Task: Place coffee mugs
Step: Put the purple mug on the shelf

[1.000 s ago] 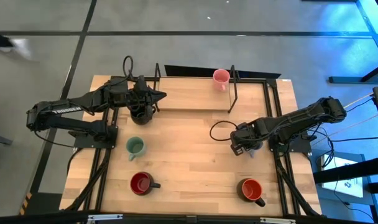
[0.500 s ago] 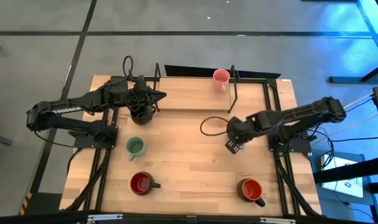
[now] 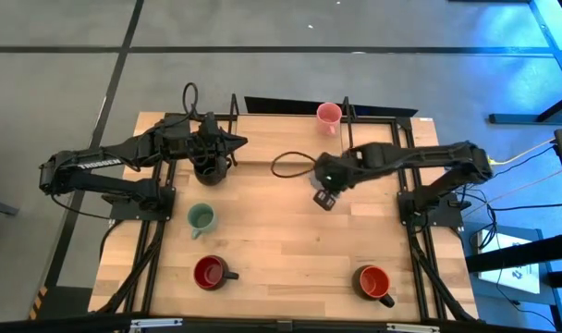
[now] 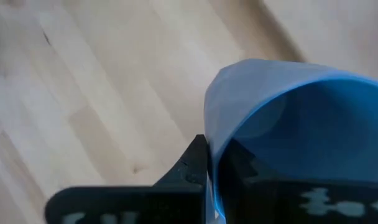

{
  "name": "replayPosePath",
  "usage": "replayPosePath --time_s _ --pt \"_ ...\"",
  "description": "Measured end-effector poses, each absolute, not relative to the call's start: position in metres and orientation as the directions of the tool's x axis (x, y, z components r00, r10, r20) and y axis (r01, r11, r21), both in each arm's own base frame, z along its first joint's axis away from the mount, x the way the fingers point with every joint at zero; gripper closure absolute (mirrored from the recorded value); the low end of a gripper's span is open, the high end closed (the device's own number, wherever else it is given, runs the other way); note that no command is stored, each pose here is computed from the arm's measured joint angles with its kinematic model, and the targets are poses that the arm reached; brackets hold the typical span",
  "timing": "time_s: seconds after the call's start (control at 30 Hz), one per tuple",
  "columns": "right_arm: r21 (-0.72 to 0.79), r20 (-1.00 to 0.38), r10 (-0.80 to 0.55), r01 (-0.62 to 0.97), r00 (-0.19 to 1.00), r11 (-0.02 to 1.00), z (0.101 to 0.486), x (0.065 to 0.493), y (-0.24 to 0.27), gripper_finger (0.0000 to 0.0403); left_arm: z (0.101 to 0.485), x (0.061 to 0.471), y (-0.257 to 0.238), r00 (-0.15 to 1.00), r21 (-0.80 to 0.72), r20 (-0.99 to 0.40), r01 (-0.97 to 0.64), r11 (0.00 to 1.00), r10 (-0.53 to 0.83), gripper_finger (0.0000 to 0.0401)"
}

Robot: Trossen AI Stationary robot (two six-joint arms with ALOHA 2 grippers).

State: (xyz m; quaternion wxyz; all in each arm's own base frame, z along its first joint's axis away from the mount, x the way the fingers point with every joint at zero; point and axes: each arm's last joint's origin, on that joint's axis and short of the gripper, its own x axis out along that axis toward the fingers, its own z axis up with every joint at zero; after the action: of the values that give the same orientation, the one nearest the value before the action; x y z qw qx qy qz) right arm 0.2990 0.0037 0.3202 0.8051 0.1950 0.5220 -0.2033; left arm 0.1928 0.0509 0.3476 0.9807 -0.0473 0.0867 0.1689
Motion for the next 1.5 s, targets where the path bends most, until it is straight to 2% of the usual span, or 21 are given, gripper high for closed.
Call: replayPosePath --time_s 0.43,0.63,1.03,1.37,1.5 --pt "-0.024 -0.9 -0.255 0.544 0.353 0.839 0.351 0.357 -0.062 0.04 0.348 0.193 0.051 0.928 -0.084 -0.184 -0.342 0.936 0.323 0.0384" --pt "-0.052 -0.878 -0.308 0.568 0.365 0.821 0.334 0.377 -0.098 0.04 0.35 0.193 0.051 0.932 -0.088 -0.162 -0.341 0.936 0.324 0.0384" --pt "-0.055 -0.917 -0.298 0.654 0.266 0.755 0.289 0.381 -0.175 0.04 0.35 0.193 0.051 0.932 -0.09 -0.162 -0.341 0.936 0.324 0.0384" --pt "0.026 -0.89 -0.284 0.662 0.357 0.749 0.281 0.387 -0.199 0.04 0.352 0.194 0.051 0.934 -0.092 -0.137 -0.343 0.935 0.33 0.0384" --pt "0.011 -0.908 -0.27 0.664 0.319 0.748 0.27 0.387 -0.203 0.04 0.352 0.194 0.051 0.934 -0.091 -0.137 -0.343 0.935 0.33 0.0384"
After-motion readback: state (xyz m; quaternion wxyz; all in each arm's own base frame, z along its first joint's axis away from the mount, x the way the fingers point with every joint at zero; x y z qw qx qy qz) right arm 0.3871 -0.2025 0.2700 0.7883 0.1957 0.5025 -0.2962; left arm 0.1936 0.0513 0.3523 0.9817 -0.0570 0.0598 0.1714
